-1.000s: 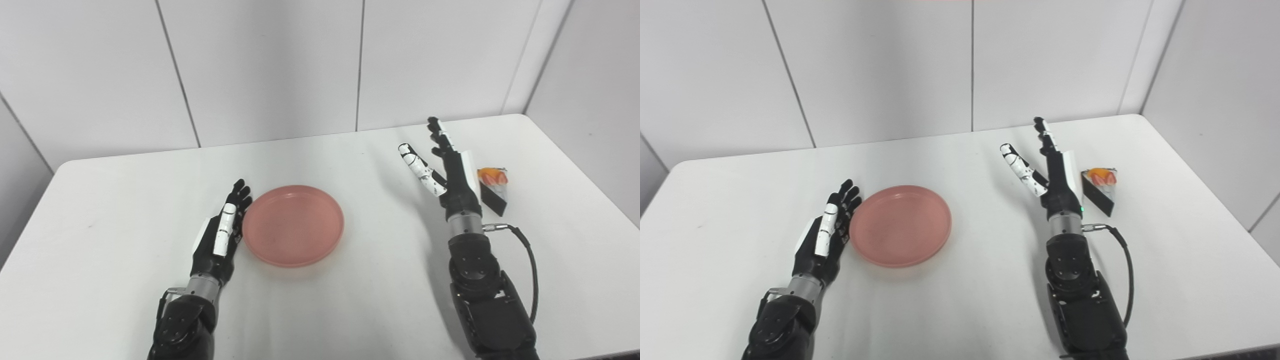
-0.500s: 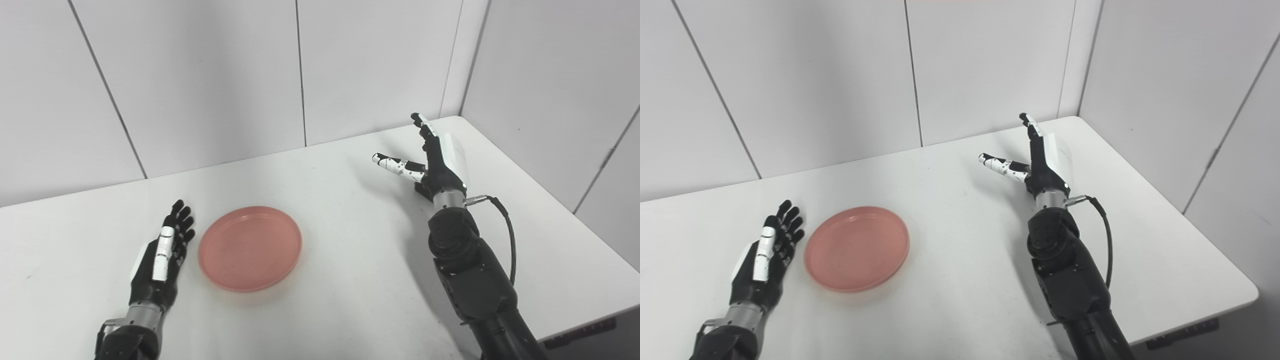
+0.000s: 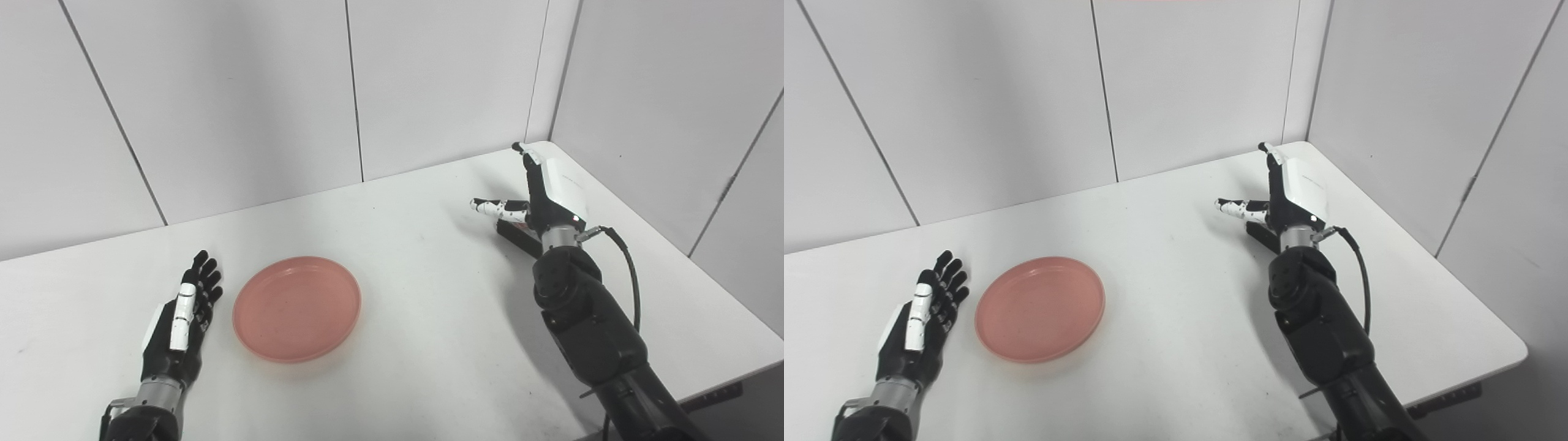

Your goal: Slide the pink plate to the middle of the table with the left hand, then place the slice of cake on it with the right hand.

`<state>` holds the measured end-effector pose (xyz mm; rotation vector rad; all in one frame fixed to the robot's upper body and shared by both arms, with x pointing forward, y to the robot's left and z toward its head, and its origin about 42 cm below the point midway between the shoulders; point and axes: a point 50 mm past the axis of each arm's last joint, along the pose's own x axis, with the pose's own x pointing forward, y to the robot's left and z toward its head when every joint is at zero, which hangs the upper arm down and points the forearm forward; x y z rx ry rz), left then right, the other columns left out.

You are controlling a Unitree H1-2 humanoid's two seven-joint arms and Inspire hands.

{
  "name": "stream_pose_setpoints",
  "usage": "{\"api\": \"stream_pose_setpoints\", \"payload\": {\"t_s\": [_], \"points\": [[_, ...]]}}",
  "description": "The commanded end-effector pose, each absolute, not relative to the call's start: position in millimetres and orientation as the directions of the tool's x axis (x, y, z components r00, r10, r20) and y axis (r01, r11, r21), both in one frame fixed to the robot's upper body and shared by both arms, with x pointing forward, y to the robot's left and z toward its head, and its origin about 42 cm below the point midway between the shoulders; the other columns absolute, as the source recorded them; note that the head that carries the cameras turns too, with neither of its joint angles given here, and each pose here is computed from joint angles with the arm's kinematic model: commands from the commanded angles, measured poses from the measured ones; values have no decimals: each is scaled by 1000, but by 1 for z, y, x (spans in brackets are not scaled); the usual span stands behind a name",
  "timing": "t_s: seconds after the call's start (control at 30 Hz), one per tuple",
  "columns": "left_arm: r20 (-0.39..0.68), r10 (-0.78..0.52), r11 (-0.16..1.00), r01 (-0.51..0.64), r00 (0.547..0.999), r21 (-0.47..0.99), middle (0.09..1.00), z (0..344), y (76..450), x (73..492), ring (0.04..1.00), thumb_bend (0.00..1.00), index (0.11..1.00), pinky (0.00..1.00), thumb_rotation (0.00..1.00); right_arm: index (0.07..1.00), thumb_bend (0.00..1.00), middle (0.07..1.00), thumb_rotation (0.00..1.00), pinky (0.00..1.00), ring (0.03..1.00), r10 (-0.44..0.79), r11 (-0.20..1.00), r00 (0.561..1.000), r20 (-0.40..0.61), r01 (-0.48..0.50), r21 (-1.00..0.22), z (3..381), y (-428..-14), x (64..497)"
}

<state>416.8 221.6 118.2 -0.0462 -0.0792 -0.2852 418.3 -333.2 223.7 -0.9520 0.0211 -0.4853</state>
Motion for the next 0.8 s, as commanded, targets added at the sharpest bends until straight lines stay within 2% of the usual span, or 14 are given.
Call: {"api": "stream_pose_setpoints", "payload": {"t_s": [0.0,0.2,0.37,0.77], "points": [[77,-279,959,282,957,-35,1000,107,229,408,1000,576,1000,1000,1000,861,763,883,387,893,884,-407,436,878,252,429,-791,250,-340,427],[79,-283,958,286,956,-32,1000,109,228,407,1000,556,1000,1000,1000,860,769,886,409,947,899,-409,402,891,199,371,-837,241,-346,430],[77,-285,958,287,955,-18,1000,110,228,407,1000,556,1000,1000,1000,849,780,871,366,943,890,-412,405,898,156,334,-851,236,-349,431],[74,-295,955,297,953,-22,1000,111,226,406,1000,576,1000,1000,1000,814,751,812,282,744,809,-437,393,895,95,284,-875,226,-354,433]]}}
